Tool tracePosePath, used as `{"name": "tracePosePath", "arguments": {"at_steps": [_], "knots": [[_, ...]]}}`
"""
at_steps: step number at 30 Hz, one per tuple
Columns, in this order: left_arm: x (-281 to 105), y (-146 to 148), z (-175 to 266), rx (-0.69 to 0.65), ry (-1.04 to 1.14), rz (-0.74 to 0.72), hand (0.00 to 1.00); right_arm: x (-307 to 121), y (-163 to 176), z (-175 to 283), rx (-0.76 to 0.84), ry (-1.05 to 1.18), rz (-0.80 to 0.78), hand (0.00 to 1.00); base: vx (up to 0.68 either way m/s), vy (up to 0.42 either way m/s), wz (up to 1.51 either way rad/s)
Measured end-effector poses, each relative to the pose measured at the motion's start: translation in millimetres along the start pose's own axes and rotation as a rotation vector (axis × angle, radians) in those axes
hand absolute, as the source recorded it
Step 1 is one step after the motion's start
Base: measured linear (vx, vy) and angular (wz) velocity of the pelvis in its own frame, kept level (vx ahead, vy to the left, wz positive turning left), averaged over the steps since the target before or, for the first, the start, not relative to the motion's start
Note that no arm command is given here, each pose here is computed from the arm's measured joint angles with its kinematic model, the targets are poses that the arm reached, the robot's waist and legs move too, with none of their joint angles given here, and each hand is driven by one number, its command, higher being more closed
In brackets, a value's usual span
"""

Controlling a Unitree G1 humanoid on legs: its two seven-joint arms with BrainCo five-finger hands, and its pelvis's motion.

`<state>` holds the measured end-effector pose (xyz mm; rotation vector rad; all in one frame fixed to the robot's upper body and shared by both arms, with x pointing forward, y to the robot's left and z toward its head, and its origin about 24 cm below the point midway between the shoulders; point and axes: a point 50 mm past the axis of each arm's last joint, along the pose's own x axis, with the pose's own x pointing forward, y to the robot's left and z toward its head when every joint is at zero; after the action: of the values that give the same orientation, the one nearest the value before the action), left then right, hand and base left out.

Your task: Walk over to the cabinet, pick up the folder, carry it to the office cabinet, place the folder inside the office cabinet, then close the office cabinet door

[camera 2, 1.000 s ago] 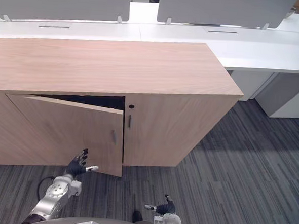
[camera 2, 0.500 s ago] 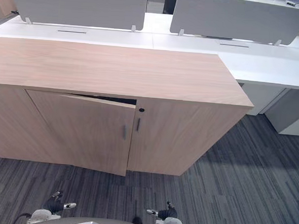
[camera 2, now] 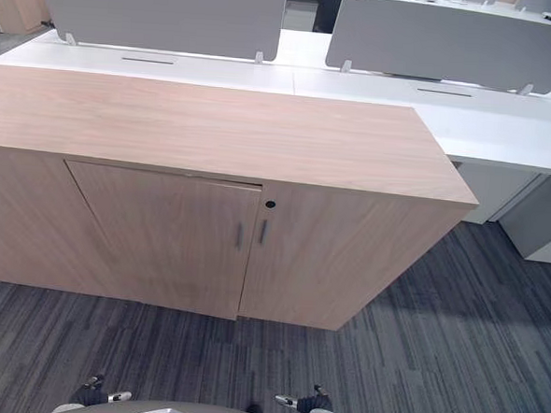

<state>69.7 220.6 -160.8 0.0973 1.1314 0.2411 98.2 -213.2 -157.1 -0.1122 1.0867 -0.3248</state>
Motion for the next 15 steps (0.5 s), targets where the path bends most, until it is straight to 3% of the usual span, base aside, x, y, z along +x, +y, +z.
{"name": "tracePosePath", "arguments": {"at_steps": [15], "knots": [[0.4,-0.1,1.6,-0.004,-0.004,-0.002,0.0,0.8,-0.7,1.0,0.0,0.003,0.005,0.0,-0.01,-0.022,0.0]]}}
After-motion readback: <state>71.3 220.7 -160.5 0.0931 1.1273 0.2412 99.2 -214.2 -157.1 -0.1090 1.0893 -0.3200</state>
